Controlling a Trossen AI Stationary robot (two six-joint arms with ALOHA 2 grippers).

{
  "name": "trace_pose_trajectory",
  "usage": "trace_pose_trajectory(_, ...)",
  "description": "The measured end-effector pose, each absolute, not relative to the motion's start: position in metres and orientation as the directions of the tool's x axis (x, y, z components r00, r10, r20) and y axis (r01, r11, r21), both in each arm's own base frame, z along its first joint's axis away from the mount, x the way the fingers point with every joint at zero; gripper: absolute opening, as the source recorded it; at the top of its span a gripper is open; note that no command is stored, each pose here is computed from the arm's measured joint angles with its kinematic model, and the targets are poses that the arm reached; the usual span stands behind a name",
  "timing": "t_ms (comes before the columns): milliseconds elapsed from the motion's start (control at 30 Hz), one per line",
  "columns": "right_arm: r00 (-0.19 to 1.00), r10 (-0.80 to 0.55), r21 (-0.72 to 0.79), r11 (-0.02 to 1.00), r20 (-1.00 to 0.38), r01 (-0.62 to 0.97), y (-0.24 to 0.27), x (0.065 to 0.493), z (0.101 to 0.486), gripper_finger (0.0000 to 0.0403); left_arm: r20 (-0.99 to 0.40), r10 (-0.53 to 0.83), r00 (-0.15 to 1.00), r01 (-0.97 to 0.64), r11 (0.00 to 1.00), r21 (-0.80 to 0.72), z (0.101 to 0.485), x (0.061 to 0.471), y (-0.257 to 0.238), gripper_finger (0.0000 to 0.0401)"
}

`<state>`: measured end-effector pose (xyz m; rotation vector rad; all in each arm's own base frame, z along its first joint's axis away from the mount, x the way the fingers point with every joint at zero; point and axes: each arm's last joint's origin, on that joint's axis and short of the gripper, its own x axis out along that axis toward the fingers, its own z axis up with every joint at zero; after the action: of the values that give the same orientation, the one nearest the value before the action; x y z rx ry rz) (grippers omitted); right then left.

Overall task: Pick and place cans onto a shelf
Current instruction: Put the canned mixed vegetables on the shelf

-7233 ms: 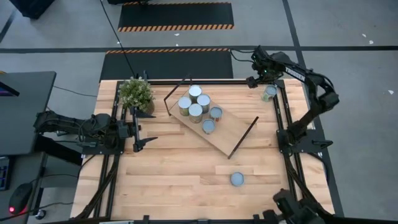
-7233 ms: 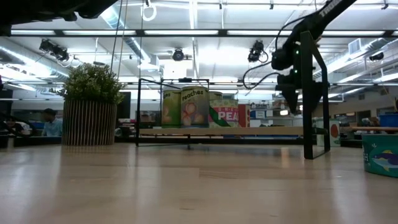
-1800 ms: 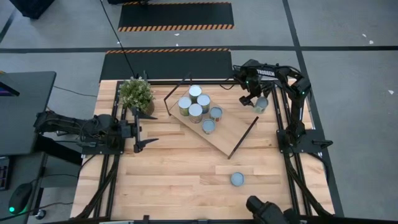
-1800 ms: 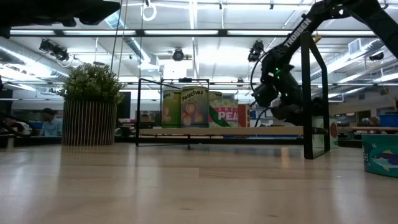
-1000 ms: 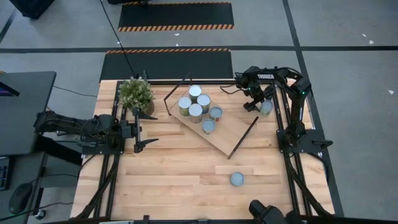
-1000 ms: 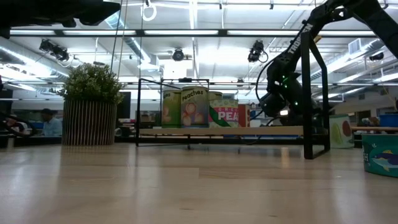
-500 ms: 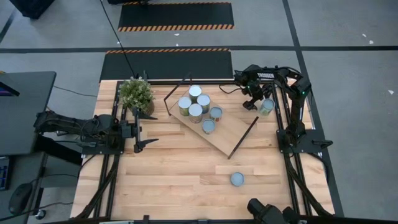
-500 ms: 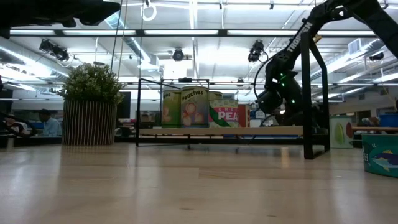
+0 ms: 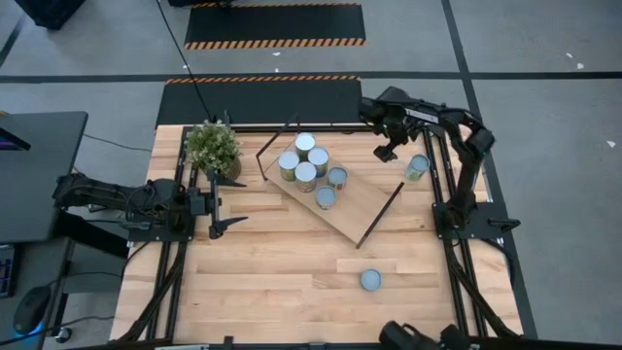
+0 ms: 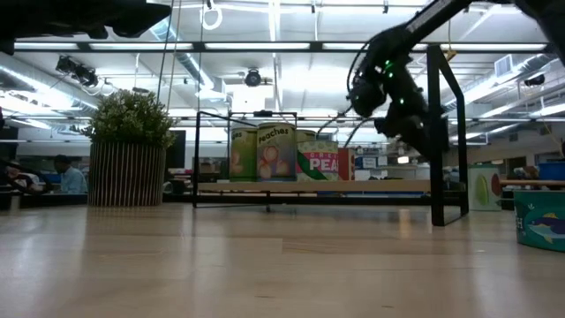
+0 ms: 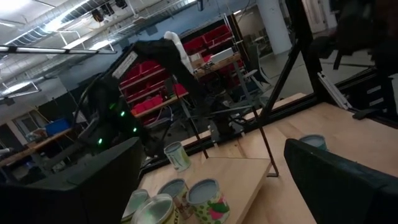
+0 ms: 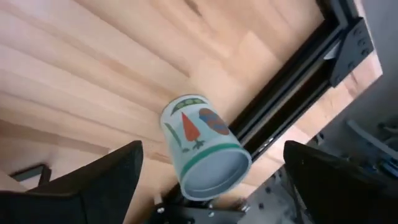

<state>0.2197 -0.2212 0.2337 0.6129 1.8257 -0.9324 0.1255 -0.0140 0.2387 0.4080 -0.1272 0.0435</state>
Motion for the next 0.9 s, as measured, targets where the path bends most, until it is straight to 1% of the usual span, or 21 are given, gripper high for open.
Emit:
trace_pose_trajectory(167, -0.301, -0.077, -0.296, 0.521, -0.951, 0.801, -0.194, 0.204, 0.251, 0.0396, 0.132, 0.017, 0.991, -0.068, 0.917, 0.392, 0.239, 0.125, -0.014, 0.0398)
trace_pose_trajectory(267, -0.288, -0.108, -0.303, 0.483, -0.952, 0.822, -0.176, 0.190, 0.246, 0.0396, 0.132, 0.017, 0.991, -0.068, 0.917, 0.392, 0.239, 0.125, -0.014, 0.0398)
trace_pose_trajectory(333, -0.262, -0.110, -0.283, 0.455, -0.959, 0.845, -0.167, 0.179, 0.242, 0.0396, 0.132, 0.017, 0.991, -0.067, 0.917, 0.392, 0.239, 0.125, -0.014, 0.0398)
trace_pose_trajectory(467, -0.223, -0.154, -0.265, 0.358, -0.963, 0.895, -0.157, 0.166, 0.234, 0.0396, 0.132, 0.017, 0.991, -0.068, 0.918, 0.392, 0.239, 0.125, -0.014, 0.0398)
trace_pose_trajectory(600, -0.168, -0.213, -0.234, 0.336, -0.962, 0.912, -0.149, 0.158, 0.229, 0.0396, 0.132, 0.017, 0.991, -0.068, 0.917, 0.392, 0.239, 0.125, -0.014, 0.0398)
trace_pose_trajectory(733, -0.196, -0.240, -0.265, 0.300, -0.951, 0.916, -0.148, 0.150, 0.230, 0.0396, 0.132, 0.017, 0.991, -0.068, 0.917, 0.393, 0.239, 0.125, -0.014, 0.0398)
trace_pose_trajectory(900, -0.224, -0.211, -0.276, 0.261, -0.951, 0.925, -0.153, 0.148, 0.225, 0.0396, 0.132, 0.017, 0.991, -0.068, 0.917, 0.393, 0.239, 0.125, -0.014, 0.0398)
